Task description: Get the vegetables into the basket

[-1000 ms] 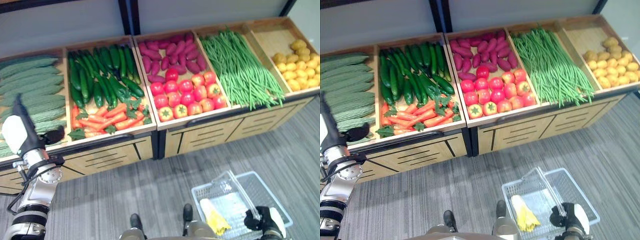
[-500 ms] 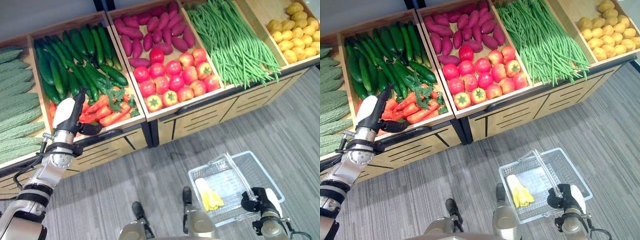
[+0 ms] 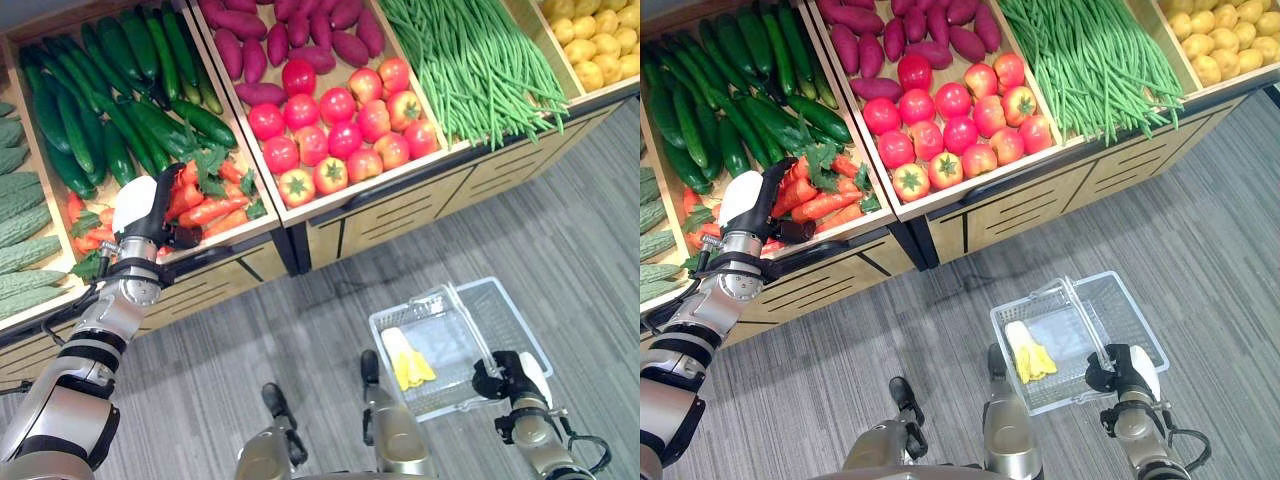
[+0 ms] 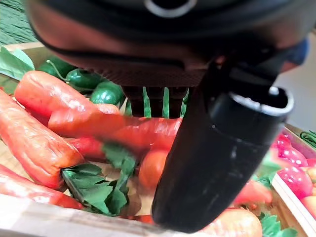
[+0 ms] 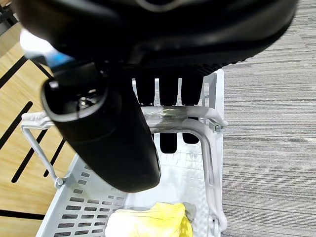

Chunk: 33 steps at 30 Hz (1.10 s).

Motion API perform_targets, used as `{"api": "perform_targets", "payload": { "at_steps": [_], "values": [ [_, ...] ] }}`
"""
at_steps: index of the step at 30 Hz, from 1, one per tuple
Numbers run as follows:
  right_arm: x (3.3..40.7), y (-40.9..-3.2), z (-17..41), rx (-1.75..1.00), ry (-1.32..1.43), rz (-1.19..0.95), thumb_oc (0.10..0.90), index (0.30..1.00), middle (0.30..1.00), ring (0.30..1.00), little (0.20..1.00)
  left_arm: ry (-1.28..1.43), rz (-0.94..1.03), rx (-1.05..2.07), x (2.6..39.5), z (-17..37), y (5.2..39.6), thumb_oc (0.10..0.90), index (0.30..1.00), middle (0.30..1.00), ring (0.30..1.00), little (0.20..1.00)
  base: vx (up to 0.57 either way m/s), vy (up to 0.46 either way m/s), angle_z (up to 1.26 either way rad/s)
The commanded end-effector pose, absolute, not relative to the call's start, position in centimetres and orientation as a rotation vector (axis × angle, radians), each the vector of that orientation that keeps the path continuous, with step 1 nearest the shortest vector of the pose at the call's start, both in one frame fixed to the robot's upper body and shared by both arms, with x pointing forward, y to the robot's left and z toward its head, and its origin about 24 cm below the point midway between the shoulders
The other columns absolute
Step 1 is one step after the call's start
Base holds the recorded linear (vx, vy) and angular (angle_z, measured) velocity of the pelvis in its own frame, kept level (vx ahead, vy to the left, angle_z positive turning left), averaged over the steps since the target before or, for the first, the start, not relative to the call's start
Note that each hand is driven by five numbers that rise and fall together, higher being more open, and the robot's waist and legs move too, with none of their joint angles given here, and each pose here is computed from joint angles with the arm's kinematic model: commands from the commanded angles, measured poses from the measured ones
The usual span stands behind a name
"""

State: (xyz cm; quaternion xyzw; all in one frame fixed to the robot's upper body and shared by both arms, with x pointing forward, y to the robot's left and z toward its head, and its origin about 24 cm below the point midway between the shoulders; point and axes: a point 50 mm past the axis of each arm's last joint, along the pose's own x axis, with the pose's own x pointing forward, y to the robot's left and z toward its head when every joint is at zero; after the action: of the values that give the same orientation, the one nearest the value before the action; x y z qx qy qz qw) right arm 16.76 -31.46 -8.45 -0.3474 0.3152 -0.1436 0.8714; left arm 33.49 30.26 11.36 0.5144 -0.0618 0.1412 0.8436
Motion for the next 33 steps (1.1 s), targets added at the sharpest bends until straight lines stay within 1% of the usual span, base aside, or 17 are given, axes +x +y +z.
{"api": "perform_targets", "payload": {
  "at_steps": [1, 8, 11, 12, 15, 18, 19, 20, 21, 22, 23, 25, 27, 29, 33],
  "values": [
    [18.3, -34.6, -4.8, -0.815, 0.492, -0.42, 0.4, 0.3, 0.3, 0.3, 0.3, -0.243, 0.36, 1.124, 34.5, 15.0, 30.7, 0.4, 0.3, 0.3, 0.3, 0.3, 0.0, 0.0, 0.0],
    [18.0, -34.1, -5.3, -0.808, 0.5, -0.412, 0.4, 0.3, 0.3, 0.3, 0.3, -0.291, 0.441, 1.077, 34.3, 15.6, 30.8, 0.4, 0.3, 0.3, 0.3, 0.3, 0.0, 0.0, 0.0],
    [17.7, -33.9, -5.7, -0.806, 0.509, -0.41, 0.4, 0.3, 0.3, 0.3, 0.3, -0.375, 0.493, 1.049, 34.1, 17.0, 30.6, 0.4, 0.3, 0.3, 0.3, 0.3, 0.0, 0.0, 0.0],
    [17.5, -33.7, -5.8, -0.8, 0.511, -0.413, 0.4, 0.3, 0.3, 0.3, 0.3, -0.45, 0.531, 1.024, 33.9, 18.2, 30.2, 0.4, 0.3, 0.3, 0.3, 0.3, 0.0, 0.0, 0.0],
    [16.8, -33.5, -6.5, -0.797, 0.542, -0.409, 0.4, 0.3, 0.3, 0.3, 0.3, -0.54, 0.631, 0.945, 33.2, 19.6, 30.4, 0.4, 0.3, 0.3, 0.3, 0.3, 0.01, 0.0, 0.07],
    [16.3, -33.6, -6.9, -0.788, 0.572, -0.415, 0.4, 0.3, 0.3, 0.3, 0.3, -0.587, 0.639, 0.901, 33.3, 20.7, 30.0, 0.4, 0.3, 0.3, 0.3, 0.3, 0.0, 0.005, 0.05],
    [16.4, -33.5, -6.8, -0.782, 0.568, -0.412, 0.4, 0.3, 0.3, 0.3, 0.3, -0.609, 0.614, 0.855, 33.2, 21.0, 29.6, 0.4, 0.3, 0.3, 0.3, 0.3, 0.0, 0.006, 0.04],
    [16.4, -33.6, -6.7, -0.774, 0.566, -0.418, 0.4, 0.3, 0.3, 0.3, 0.3, -0.653, 0.558, 0.734, 33.0, 21.4, 28.8, 0.4, 0.3, 0.3, 0.3, 0.3, 0.0, 0.0, 0.0],
    [16.3, -33.6, -6.7, -0.775, 0.566, -0.418, 0.4, 0.3, 0.3, 0.3, 0.3, -0.652, 0.557, 0.733, 33.0, 21.4, 28.8, 0.4, 0.3, 0.3, 0.3, 0.3, 0.0, 0.0, 0.0],
    [16.3, -33.7, -6.6, -0.768, 0.566, -0.419, 0.4, 0.3, 0.3, 0.3, 0.3, -0.666, 0.515, 0.605, 32.7, 21.5, 28.7, 0.4, 0.3, 0.3, 0.3, 0.3, 0.0, 0.0, 0.0],
    [16.3, -33.7, -6.6, -0.769, 0.567, -0.419, 0.4, 0.3, 0.3, 0.3, 0.3, -0.664, 0.515, 0.604, 32.6, 21.4, 28.7, 0.4, 0.3, 0.3, 0.3, 0.3, 0.0, 0.0, 0.0],
    [16.2, -33.9, -6.6, -0.762, 0.571, -0.423, 0.4, 0.3, 0.3, 0.3, 0.3, -0.68, 0.449, 0.455, 32.3, 21.4, 28.3, 0.4, 0.3, 0.3, 0.3, 0.3, 0.0, 0.0, 0.0],
    [16.0, -33.8, -6.7, -0.754, 0.576, -0.423, 0.4, 0.3, 0.3, 0.3, 0.3, -0.712, 0.351, 0.339, 31.8, 21.4, 27.2, 0.4, 0.3, 0.3, 0.3, 0.3, 0.0, 0.0, 0.0],
    [15.6, -33.8, -6.9, -0.746, 0.594, -0.422, 0.4, 0.3, 0.3, 0.3, 0.3, -0.706, 0.244, 0.183, 31.1, 20.7, 26.2, 0.4, 0.3, 0.3, 0.3, 0.3, 0.0, 0.0, 0.0],
    [15.0, -34.0, -7.1, -0.745, 0.618, -0.424, 0.4, 0.3, 0.3, 0.3, 0.3, -0.689, 0.142, 0.02, 30.5, 19.8, 25.0, 0.4, 0.3, 0.3, 0.3, 0.3, 0.0, 0.0, 0.0]
  ]
}}
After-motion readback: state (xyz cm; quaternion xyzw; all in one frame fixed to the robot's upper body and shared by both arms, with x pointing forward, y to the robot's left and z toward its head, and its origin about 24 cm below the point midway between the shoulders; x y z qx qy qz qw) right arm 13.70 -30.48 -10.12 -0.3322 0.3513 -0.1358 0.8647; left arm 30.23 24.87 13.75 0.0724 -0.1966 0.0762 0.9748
